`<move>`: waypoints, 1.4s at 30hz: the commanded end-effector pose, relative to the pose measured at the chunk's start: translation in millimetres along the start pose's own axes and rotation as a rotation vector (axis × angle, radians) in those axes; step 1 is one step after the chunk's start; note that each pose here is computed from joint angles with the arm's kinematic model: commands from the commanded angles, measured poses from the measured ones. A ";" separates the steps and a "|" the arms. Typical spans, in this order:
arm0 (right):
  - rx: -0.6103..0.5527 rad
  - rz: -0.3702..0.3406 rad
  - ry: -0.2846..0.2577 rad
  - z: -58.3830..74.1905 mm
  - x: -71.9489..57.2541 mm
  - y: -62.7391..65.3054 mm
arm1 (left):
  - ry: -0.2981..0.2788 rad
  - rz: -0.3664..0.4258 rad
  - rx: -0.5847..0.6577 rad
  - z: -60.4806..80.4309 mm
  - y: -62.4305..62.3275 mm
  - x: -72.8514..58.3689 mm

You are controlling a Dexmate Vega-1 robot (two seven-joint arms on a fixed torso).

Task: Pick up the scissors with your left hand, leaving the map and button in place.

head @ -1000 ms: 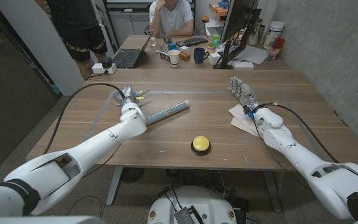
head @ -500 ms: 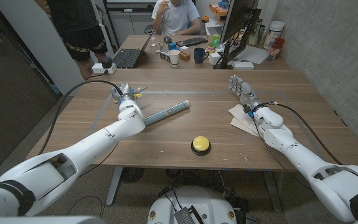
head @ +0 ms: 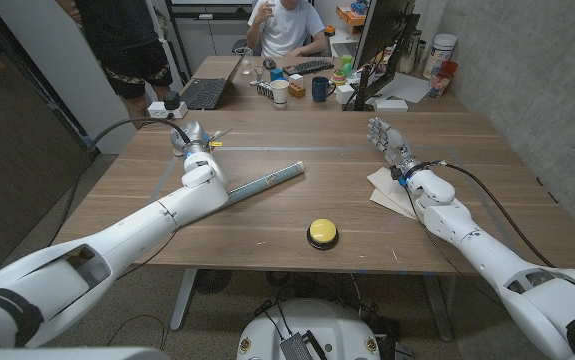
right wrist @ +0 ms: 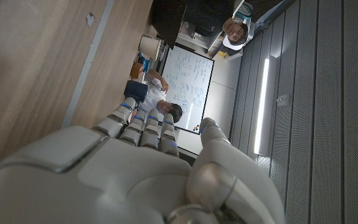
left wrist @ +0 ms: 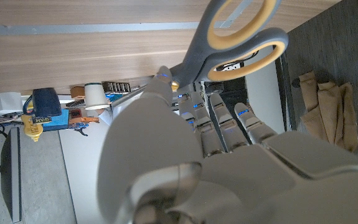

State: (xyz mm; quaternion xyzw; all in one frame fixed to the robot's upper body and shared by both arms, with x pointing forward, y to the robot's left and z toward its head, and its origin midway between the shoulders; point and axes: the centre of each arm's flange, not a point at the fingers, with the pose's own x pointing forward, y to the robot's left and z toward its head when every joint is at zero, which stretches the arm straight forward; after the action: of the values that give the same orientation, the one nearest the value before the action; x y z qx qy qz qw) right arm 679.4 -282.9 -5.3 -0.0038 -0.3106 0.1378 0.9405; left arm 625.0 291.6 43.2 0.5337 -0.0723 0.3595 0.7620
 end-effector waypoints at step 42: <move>-0.025 -0.020 -0.051 30.2 -18.3 10.7 | -0.061 0.248 -0.029 20.1 154.0 -9.9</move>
State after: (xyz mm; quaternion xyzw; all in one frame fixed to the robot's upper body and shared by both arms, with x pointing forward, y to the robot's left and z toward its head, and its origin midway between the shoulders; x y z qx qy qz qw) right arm 649.4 -278.7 6.8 -0.0105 -0.3323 0.1252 0.9348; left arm 547.3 298.5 143.1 0.5259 -0.1477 0.4215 0.7238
